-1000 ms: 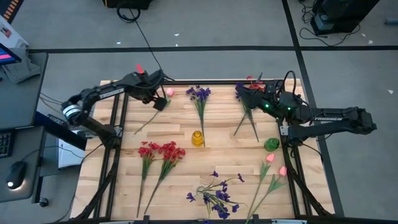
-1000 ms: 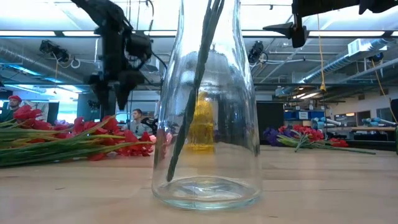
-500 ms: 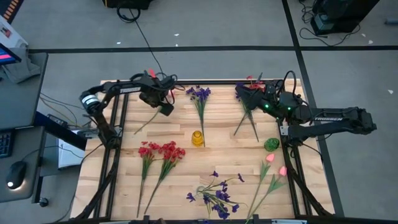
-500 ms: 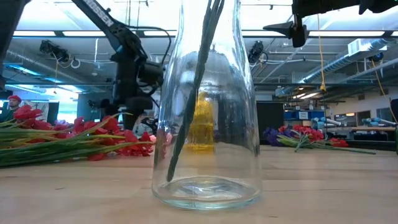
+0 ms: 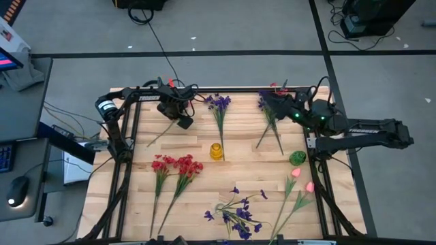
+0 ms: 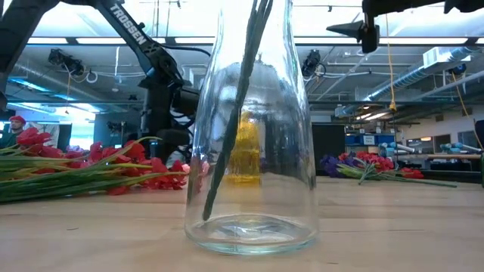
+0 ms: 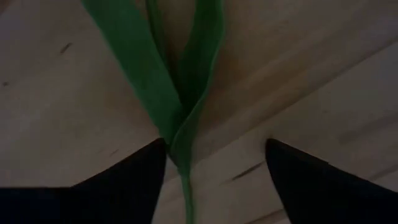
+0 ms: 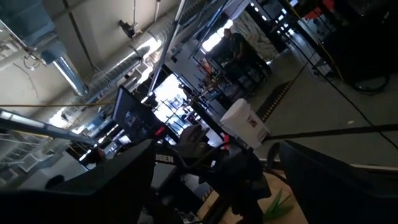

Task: Sort flowers into vase by color
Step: Put the top pink tulip into the green vase

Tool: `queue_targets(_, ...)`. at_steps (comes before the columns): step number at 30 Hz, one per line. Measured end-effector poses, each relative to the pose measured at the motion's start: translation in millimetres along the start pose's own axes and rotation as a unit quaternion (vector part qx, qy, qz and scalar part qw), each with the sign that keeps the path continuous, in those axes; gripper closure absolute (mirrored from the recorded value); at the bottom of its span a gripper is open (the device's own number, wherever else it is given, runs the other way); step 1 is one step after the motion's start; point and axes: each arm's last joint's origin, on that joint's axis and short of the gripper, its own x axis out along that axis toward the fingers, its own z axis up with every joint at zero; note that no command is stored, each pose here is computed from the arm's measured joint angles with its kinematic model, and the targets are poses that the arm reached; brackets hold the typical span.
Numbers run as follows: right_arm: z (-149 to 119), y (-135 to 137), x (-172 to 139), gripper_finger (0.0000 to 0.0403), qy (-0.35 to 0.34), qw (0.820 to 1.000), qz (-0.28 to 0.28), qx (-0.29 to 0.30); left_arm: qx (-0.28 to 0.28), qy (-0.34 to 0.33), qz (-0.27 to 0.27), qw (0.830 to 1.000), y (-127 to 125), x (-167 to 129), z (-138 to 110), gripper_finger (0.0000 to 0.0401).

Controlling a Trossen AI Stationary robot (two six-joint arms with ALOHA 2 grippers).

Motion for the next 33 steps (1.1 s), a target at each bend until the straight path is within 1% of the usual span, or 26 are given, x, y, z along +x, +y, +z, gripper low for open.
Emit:
queue_targets(12,1.2,0.1,-1.4,0.0051,-0.002,1.0,-0.001,-0.003,0.001,-0.001,0.003,1.0,0.2,0.0,0.0,0.0353)
queue_targets(14,1.2,0.1,-1.4,0.0051,-0.002,1.0,-0.001,-0.005,0.001,-0.001,0.004,1.0,0.2,0.0,0.1,0.0382)
queue_targets(16,1.2,0.1,-1.4,0.0051,-0.002,1.0,-0.001,-0.01,-0.002,-0.001,0.004,1.0,0.2,0.0,0.1,0.039)
queue_targets(19,1.2,-0.3,-1.4,0.0051,-0.004,1.0,-0.005,-0.017,-0.011,0.0,0.005,1.0,0.2,-0.9,0.2,0.0383)
queue_targets(21,1.0,-1.9,-2.2,0.0051,-0.007,1.0,-0.02,-0.021,-0.012,0.006,0.006,1.0,-0.1,-5.3,1.3,0.0383)
queue_targets(23,0.6,-4.9,-4.0,0.0051,-0.007,0.999,-0.044,-0.024,-0.011,-0.004,-0.001,1.0,-1.2,-15.1,5.3,0.0387)
queue_targets(26,1.2,-10.3,-8.0,0.0051,0.015,0.998,-0.063,-0.019,-0.011,-0.044,-0.017,0.999,-3.2,-40.6,12.6,0.039)
queue_targets(28,4.0,-11.2,-10.8,0.0051,0.058,0.996,-0.065,-0.032,-0.007,-0.08,-0.034,0.996,-4.6,-61.7,17.4,0.0391)
queue_targets(31,14.8,-7.2,-17.0,0.0051,0.12,0.987,-0.079,-0.067,0.011,-0.141,-0.057,0.988,-7.1,-97.5,22.3,0.0392)
queue_targets(33,24.9,-3.4,-21.9,0.0051,0.142,0.98,-0.102,-0.098,0.031,-0.183,-0.079,0.979,-8.9,-120.4,23.7,0.0392)
